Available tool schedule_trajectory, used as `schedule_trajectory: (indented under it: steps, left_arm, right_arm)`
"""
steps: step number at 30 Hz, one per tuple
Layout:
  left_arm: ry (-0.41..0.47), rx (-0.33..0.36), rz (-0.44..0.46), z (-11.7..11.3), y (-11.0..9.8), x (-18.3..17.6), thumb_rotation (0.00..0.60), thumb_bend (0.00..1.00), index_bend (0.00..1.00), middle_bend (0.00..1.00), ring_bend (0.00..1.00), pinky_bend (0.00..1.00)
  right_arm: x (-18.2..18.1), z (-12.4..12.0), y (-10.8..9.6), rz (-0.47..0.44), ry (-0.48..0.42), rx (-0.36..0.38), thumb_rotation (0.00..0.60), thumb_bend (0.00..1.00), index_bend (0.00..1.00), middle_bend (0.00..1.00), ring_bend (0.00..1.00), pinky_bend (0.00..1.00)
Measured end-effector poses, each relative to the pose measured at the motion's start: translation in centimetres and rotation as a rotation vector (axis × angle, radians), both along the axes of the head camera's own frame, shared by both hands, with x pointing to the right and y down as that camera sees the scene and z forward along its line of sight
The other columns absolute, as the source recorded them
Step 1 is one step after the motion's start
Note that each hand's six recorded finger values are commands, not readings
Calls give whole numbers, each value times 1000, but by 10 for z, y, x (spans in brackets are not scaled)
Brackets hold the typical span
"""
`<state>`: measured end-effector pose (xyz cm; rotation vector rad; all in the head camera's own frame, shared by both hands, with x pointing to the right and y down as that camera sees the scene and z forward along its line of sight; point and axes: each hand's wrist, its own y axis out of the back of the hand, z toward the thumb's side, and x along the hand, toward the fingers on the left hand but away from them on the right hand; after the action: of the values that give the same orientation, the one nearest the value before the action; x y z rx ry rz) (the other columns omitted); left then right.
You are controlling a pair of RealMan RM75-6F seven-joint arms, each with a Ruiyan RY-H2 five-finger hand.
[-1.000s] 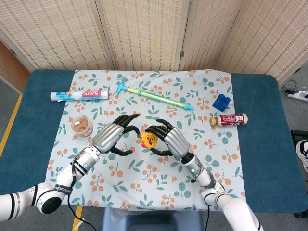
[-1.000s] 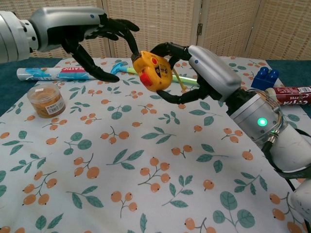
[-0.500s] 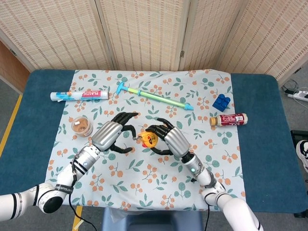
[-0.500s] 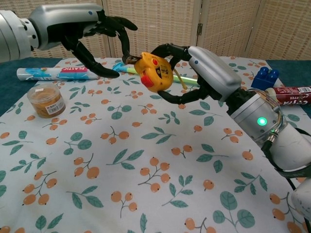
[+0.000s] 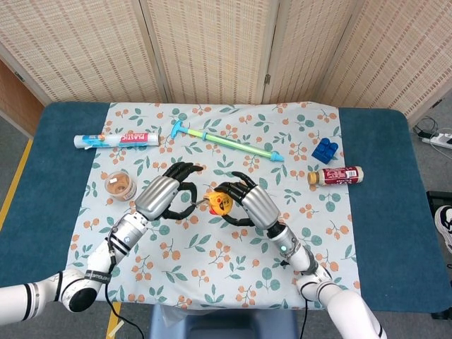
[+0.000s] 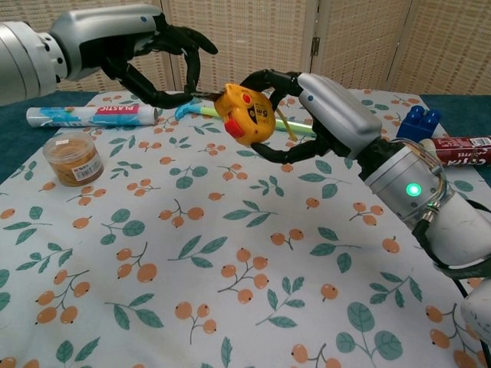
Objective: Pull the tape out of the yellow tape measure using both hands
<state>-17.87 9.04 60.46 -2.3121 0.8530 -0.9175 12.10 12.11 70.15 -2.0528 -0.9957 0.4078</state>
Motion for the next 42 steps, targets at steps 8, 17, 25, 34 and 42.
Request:
schedule_trajectory:
  steps: [8,17,25,34,42]
  left_arm:
    - [4,9,-22,4,-1,-3,600,569,666,199,125,0]
    - [28,-9,-32,3,-2,-20,600,580,669,200,124,0]
    - [57,-15,-53,-1,-3,-51,600,582,676,214,134,0]
    - [94,-27,-96,-4,-10,-89,600,582,677,222,145,0]
    - [97,-42,-129,-5,-15,-121,600,582,676,230,150,0]
  right_arm:
    - [3,0,-2,2,9,3,600,399,598,534,403,147]
    - [24,-4,-13,1,44,31,600,400,598,534,404,147]
    - [61,-8,-28,36,94,45,600,400,598,534,403,147]
    - [103,-15,-41,80,149,55,600,400,599,534,403,147]
    - [133,-18,-48,127,182,44,600,400,599,534,404,147]
